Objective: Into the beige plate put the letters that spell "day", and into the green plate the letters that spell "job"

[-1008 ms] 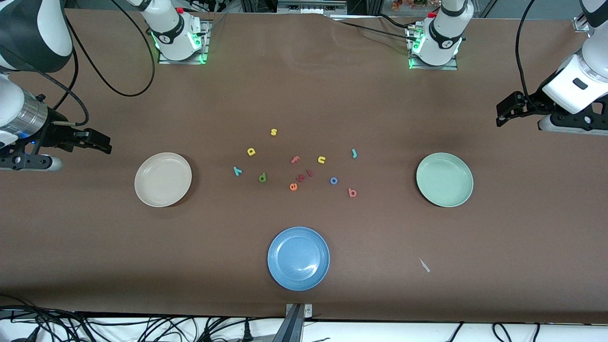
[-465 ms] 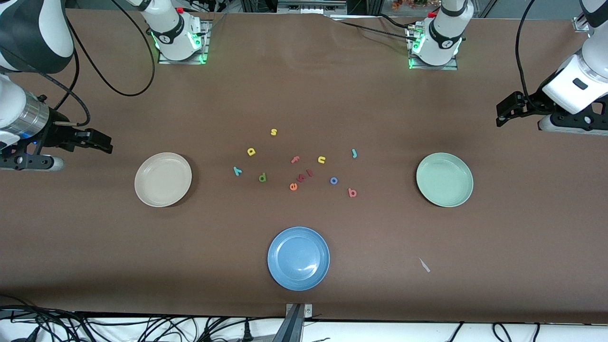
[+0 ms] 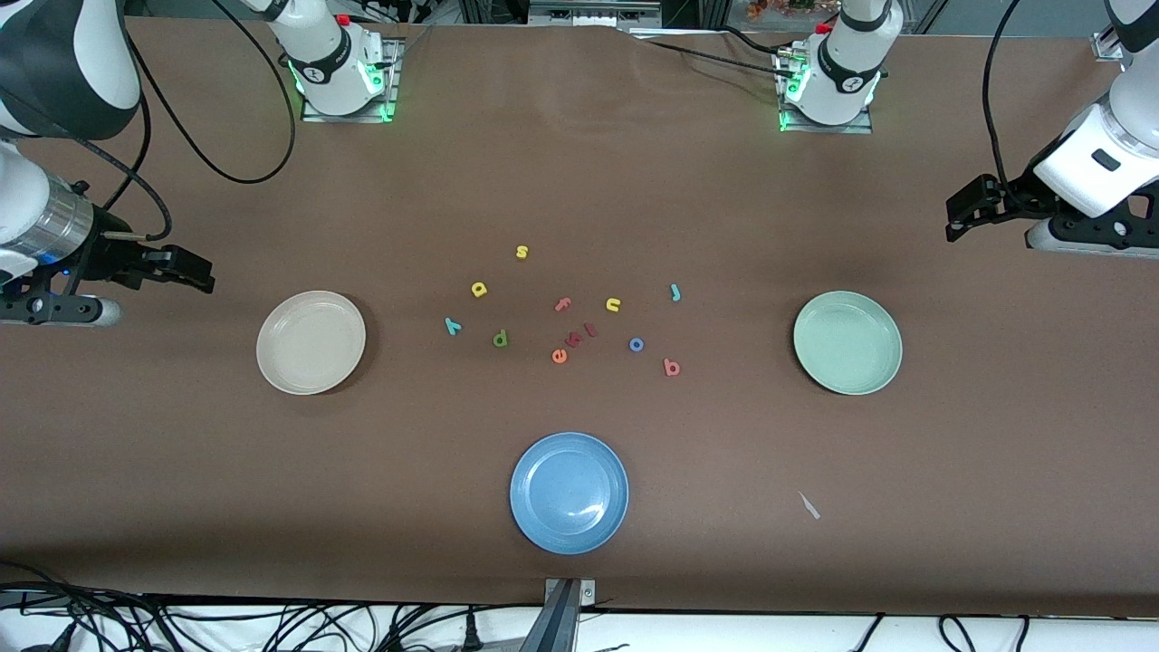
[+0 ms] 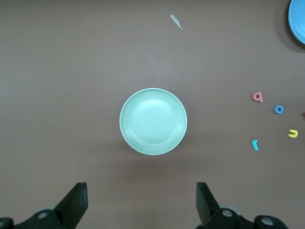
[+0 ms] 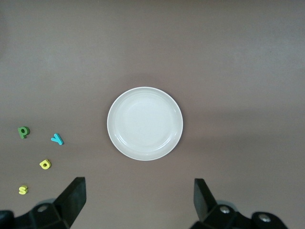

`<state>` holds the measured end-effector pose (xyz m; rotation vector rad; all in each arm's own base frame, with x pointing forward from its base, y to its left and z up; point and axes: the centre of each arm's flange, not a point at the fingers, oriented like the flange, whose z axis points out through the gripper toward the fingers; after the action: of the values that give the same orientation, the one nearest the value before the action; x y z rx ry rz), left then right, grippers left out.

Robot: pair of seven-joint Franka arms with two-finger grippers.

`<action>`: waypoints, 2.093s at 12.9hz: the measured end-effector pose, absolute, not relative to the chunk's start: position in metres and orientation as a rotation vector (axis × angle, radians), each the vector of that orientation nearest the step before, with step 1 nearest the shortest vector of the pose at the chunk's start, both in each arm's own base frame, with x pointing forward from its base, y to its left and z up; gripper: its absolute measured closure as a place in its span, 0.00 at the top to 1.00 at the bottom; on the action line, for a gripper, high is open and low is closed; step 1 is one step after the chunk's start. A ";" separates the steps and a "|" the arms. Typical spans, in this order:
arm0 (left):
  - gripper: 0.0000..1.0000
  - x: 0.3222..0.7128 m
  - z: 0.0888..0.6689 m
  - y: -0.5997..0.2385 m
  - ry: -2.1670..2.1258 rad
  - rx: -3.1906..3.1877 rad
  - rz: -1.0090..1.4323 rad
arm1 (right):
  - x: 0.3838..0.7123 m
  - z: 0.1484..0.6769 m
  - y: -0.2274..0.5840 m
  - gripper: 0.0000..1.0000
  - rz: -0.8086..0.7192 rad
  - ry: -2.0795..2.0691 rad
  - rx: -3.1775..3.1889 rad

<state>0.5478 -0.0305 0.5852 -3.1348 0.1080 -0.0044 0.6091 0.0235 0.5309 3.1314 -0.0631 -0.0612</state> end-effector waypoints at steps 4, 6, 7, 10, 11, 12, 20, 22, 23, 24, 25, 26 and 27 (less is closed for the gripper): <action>1.00 0.548 0.585 -0.031 0.108 -3.135 -0.004 | 0.609 0.531 0.024 1.00 -0.061 -0.063 3.131; 1.00 0.547 0.585 -0.031 0.108 -3.135 0.001 | 0.609 0.531 0.024 1.00 -0.061 -0.063 3.131; 1.00 0.547 0.585 -0.031 0.108 -3.135 0.004 | 0.609 0.531 0.024 1.00 -0.061 -0.063 3.131; 1.00 0.547 0.584 -0.031 0.108 -3.135 0.007 | 0.609 0.531 0.024 1.00 -0.061 -0.063 3.131; 1.00 0.547 0.584 -0.030 0.108 -3.135 0.008 | 0.609 0.531 0.024 1.00 -0.061 -0.063 3.131; 1.00 0.547 0.584 -0.030 0.109 -3.135 0.008 | 0.609 0.531 0.024 1.00 -0.061 -0.063 3.131; 1.00 0.548 0.584 -0.031 0.109 -3.135 0.009 | 0.609 0.531 0.024 1.00 -0.061 -0.063 3.131; 1.00 0.548 0.583 -0.031 0.109 -3.135 0.009 | 0.609 0.531 0.024 1.00 -0.061 -0.063 3.131; 1.00 0.548 0.583 -0.031 0.109 -3.135 0.009 | 0.609 0.531 0.024 1.00 -0.061 -0.063 3.131; 1.00 0.548 0.583 -0.031 0.110 -3.135 0.009 | 0.609 0.531 0.024 1.00 -0.061 -0.063 3.131; 1.00 0.548 0.583 -0.032 0.113 -3.134 0.010 | 0.609 0.531 0.024 1.00 -0.061 -0.063 3.131; 1.00 0.547 0.583 -0.035 0.120 -3.134 0.010 | 0.609 0.531 0.023 1.00 -0.061 -0.063 3.131; 1.00 0.547 0.584 -0.037 0.127 -3.134 0.009 | 0.609 0.531 0.023 1.00 -0.061 -0.063 3.131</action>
<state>0.5472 -0.0369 0.5844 -3.1336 0.1272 0.0087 0.6092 0.0235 0.5309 3.1314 -0.0633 -0.0607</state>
